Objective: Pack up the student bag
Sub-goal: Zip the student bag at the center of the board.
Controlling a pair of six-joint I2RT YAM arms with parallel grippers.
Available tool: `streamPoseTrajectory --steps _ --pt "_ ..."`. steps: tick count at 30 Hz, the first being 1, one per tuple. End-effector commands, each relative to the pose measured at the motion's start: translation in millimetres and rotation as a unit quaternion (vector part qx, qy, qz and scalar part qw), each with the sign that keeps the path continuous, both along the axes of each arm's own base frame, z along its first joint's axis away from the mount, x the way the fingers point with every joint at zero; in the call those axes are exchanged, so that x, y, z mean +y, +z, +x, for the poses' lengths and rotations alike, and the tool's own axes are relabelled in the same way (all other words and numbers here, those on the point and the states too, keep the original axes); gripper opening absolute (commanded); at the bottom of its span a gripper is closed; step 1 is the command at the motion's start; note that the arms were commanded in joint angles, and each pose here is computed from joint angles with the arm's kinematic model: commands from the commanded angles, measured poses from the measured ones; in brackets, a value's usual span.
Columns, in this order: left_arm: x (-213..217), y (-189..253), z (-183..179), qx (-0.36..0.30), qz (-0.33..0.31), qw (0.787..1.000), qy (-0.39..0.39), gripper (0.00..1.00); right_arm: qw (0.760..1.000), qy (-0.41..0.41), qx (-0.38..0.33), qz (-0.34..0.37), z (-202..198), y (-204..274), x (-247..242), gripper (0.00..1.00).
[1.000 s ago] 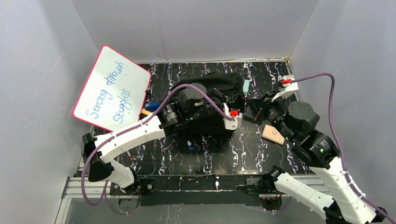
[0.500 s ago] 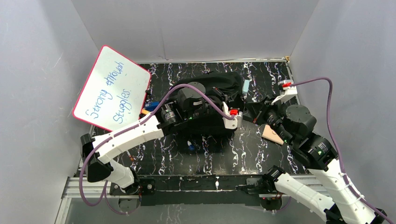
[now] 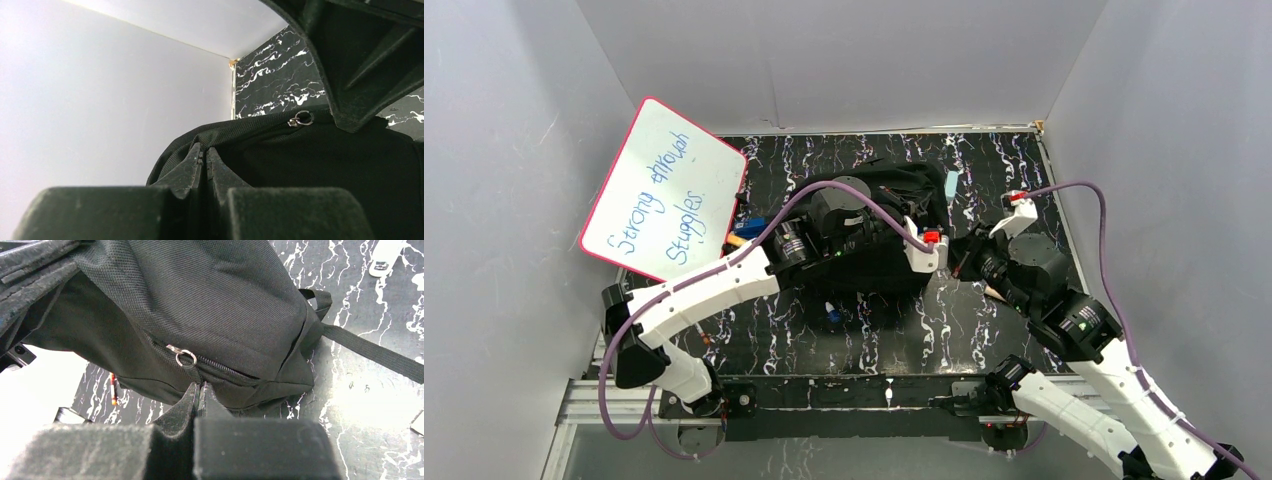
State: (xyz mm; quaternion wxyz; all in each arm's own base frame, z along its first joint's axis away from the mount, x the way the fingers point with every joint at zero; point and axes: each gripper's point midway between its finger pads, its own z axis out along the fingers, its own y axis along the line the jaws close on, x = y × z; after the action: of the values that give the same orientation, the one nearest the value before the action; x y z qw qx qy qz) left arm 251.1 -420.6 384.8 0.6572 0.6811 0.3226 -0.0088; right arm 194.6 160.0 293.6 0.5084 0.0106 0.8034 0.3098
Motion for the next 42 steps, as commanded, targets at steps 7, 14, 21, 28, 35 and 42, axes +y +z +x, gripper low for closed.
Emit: streamPoseTrajectory --steps 7,14,21,28,35,42 --pt "28.5 91.5 20.3 -0.071 -0.114 0.988 0.077 0.00 0.993 -0.053 0.092 -0.054 -9.1 -61.5 -23.9 0.00" --pt "33.4 100.2 32.8 -0.097 -0.130 0.980 0.115 0.00 0.986 -0.070 0.132 -0.075 -17.8 -83.4 -33.5 0.00" --pt "38.0 105.7 42.9 -0.112 -0.141 0.973 0.147 0.00 0.975 -0.067 0.183 -0.106 -27.0 -114.2 -35.6 0.00" --pt "41.3 107.6 44.9 -0.115 -0.144 0.970 0.158 0.00 0.965 -0.062 0.218 -0.132 -31.1 -136.1 -34.8 0.00" --pt "44.1 109.4 46.0 -0.119 -0.146 0.968 0.165 0.00 0.958 -0.075 0.236 -0.144 -33.6 -146.5 -39.4 0.00" --pt "46.3 112.0 45.2 -0.121 -0.152 0.967 0.166 0.00 0.948 -0.080 0.262 -0.161 -38.0 -156.2 -42.5 0.00"
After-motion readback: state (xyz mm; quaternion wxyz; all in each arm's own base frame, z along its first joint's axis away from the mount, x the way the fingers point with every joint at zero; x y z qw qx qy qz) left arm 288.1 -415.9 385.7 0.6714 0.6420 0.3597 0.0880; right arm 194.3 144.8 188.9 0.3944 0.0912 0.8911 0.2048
